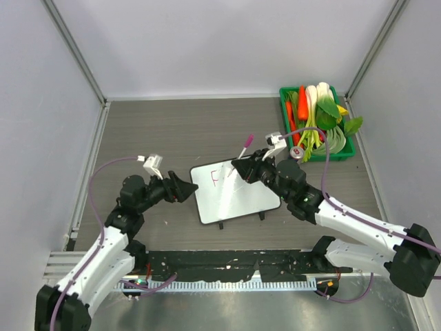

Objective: Write a sentence on the whiteboard
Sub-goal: Pass from the right arm to the left, then pass from the left arm to the right

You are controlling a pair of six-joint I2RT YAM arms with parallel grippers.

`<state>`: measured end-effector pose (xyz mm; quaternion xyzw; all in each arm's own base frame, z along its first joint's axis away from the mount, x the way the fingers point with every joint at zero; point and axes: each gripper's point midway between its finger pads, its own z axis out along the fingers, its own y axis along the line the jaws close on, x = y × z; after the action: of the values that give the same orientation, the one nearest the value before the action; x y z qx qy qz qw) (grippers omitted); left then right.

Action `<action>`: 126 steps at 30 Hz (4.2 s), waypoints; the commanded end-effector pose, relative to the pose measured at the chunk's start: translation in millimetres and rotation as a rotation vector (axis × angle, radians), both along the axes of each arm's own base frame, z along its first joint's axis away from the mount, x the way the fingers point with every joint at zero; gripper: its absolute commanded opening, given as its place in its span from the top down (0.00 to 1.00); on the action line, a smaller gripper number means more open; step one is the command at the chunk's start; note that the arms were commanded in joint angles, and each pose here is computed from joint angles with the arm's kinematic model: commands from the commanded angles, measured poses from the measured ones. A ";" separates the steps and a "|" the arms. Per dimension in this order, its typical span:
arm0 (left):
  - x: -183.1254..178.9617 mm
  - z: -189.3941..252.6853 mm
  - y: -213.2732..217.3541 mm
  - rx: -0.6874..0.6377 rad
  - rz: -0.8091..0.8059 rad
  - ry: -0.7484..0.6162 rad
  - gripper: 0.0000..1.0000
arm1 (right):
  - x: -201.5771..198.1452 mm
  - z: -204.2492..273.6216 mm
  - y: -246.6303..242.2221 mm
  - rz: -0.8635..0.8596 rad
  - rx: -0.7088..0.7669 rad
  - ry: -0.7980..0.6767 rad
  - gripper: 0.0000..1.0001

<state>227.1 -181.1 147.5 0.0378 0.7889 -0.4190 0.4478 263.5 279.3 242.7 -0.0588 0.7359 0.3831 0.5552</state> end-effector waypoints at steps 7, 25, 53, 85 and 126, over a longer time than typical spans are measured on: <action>-8.4 143.6 -16.3 -0.142 -0.068 -0.228 0.21 | -45.5 42.0 8.3 0.201 0.205 -0.024 0.99; -31.6 151.8 -139.0 -0.144 -0.507 -0.240 0.49 | -48.8 68.8 -11.3 0.141 0.313 -0.025 0.99; -55.4 162.8 -125.2 -0.018 -0.603 -0.204 1.00 | -87.1 103.9 -11.3 0.487 0.248 -0.069 0.16; -71.8 155.3 -122.0 -0.001 -0.692 -0.210 1.00 | -93.7 81.8 -1.8 0.615 0.321 0.022 0.99; 36.6 21.3 -41.4 -0.150 -0.147 0.069 0.41 | -43.8 13.1 -14.7 0.354 0.131 0.020 0.98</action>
<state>259.0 -210.6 138.6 0.0009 0.8173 -0.4597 0.3475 209.5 262.9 234.8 -0.1405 0.7192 0.5217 0.4369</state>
